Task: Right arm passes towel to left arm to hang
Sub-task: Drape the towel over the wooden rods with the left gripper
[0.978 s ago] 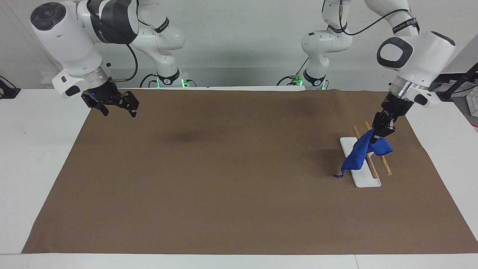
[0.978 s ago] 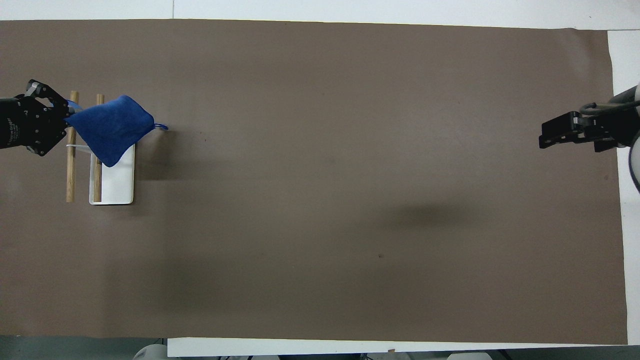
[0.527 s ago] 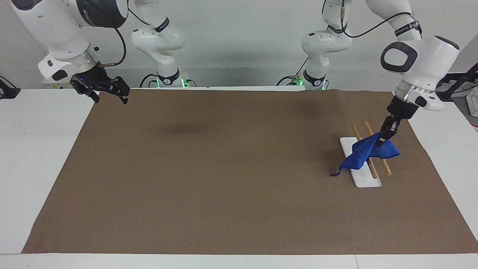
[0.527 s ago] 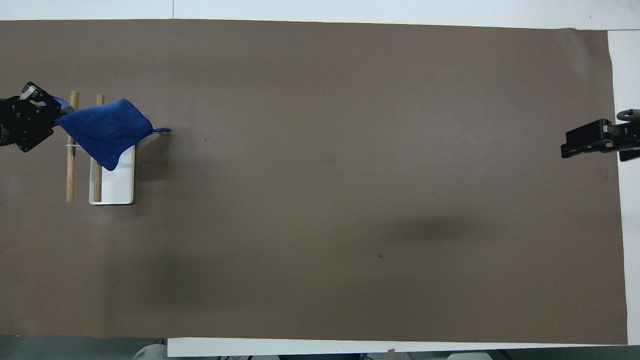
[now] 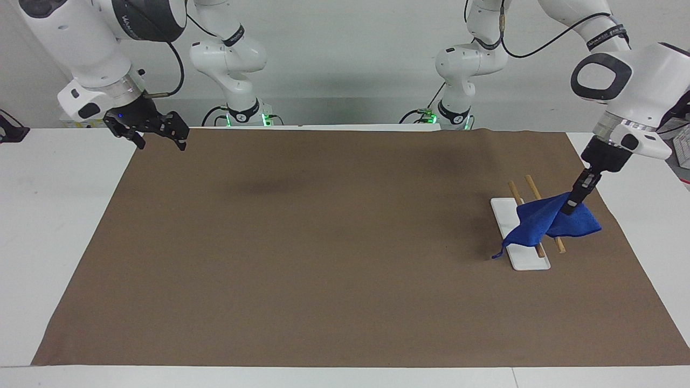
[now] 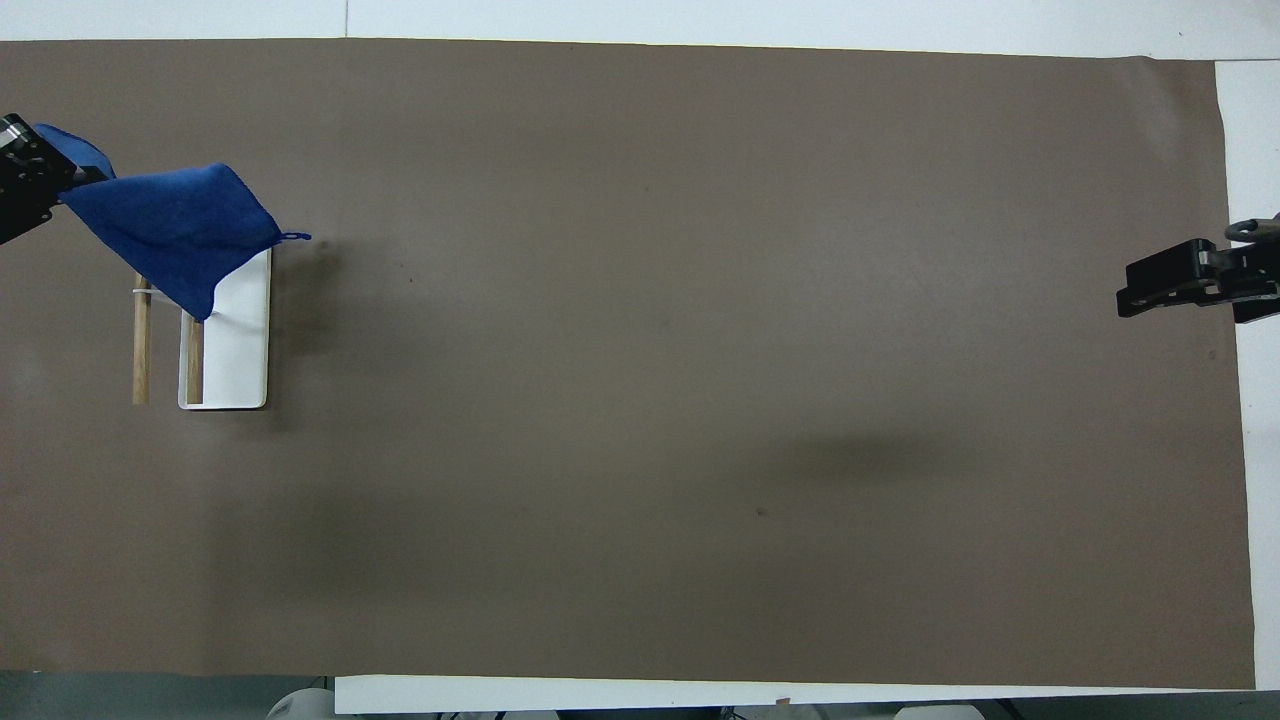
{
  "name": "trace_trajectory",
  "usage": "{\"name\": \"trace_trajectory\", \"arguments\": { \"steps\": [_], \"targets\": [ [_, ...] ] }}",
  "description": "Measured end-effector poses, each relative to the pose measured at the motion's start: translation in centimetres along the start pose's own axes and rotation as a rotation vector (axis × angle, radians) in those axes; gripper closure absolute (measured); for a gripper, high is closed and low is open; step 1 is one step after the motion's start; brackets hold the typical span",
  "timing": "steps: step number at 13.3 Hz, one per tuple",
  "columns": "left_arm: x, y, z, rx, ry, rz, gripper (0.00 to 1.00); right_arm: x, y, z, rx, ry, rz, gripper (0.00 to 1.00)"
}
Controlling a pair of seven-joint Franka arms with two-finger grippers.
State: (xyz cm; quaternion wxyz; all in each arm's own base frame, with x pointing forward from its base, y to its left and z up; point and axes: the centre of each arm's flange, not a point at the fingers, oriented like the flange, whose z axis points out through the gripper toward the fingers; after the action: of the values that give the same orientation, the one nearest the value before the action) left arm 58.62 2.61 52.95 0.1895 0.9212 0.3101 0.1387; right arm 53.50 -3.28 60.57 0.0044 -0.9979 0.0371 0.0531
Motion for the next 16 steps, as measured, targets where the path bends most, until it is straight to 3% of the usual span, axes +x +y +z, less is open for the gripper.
{"name": "trace_trajectory", "arguments": {
  "steps": [3,7,9,16],
  "targets": [
    [0.2,-0.1,0.0,0.000,0.004,-0.003,0.97,0.0,0.0,0.0,0.000,0.000,0.000,0.00],
    [1.8,-1.5,-1.0,0.010,0.060,-0.014,0.97,0.0,0.0,0.0,0.000,0.000,0.000,0.00],
    [2.4,-2.4,-1.2,0.049,0.084,0.004,0.97,0.0,0.1,0.0,0.000,0.000,0.003,0.00],
    [1.5,-4.8,2.2,0.100,0.046,-0.045,0.97,0.0,0.5,0.0,0.001,0.000,0.010,0.00]
  ]
}}
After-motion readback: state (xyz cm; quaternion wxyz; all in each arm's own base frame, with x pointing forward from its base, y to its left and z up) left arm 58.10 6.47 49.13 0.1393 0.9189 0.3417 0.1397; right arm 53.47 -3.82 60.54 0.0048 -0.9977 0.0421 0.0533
